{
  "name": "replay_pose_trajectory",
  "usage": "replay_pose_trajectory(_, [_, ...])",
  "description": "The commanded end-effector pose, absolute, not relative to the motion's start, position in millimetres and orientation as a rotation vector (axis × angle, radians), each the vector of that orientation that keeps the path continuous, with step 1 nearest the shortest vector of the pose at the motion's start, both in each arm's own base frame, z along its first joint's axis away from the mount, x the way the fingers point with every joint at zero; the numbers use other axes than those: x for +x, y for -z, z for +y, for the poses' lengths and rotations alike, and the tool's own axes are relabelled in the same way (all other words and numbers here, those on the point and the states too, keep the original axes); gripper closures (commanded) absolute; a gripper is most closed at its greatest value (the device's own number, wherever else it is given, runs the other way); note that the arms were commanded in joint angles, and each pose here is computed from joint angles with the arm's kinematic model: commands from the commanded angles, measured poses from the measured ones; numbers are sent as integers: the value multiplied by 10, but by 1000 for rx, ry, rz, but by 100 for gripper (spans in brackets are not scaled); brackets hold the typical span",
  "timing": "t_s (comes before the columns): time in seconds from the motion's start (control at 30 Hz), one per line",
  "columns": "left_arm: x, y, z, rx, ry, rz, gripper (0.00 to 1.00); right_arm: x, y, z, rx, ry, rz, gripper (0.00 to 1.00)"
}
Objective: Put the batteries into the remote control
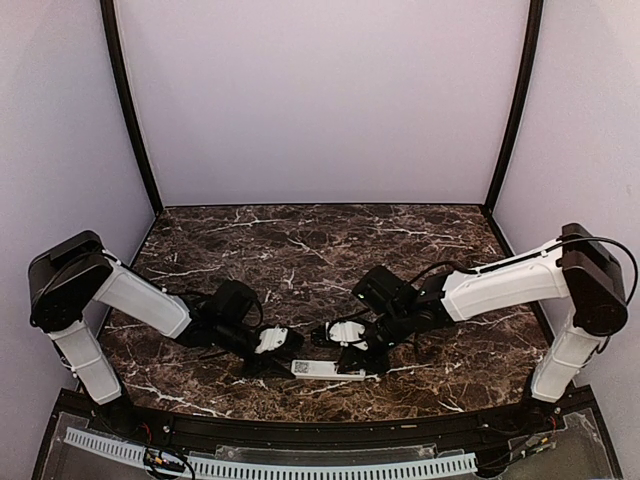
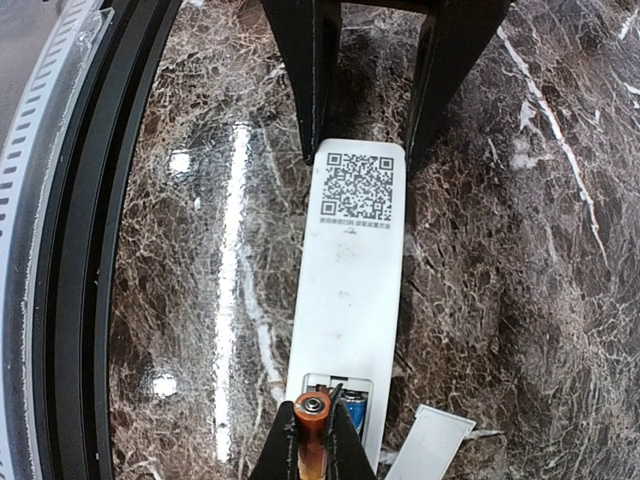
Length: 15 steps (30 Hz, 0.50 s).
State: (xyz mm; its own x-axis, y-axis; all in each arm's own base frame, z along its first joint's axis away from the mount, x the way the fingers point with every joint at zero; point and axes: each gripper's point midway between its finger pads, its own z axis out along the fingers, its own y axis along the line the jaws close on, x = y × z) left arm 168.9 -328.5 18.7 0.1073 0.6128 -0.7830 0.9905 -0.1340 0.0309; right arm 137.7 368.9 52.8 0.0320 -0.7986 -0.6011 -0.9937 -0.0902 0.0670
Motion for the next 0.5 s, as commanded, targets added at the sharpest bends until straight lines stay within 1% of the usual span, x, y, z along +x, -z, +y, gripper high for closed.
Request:
replay_pose_trajectory(0.0, [1625,-80,-3106,1869,833,1635,100,1373,-499,3751,-1924,-736,1825,100])
replay_pose_trajectory(0.23, [1603,-68,-3101,1882,846,1634,100,1420,-446,3751,-1971,-666,1813,100])
replay_pose_trajectory(0.47, [1605,-69,-3098,1879,845,1636,100,1381,-274,3639,-2061,-549,1850,100])
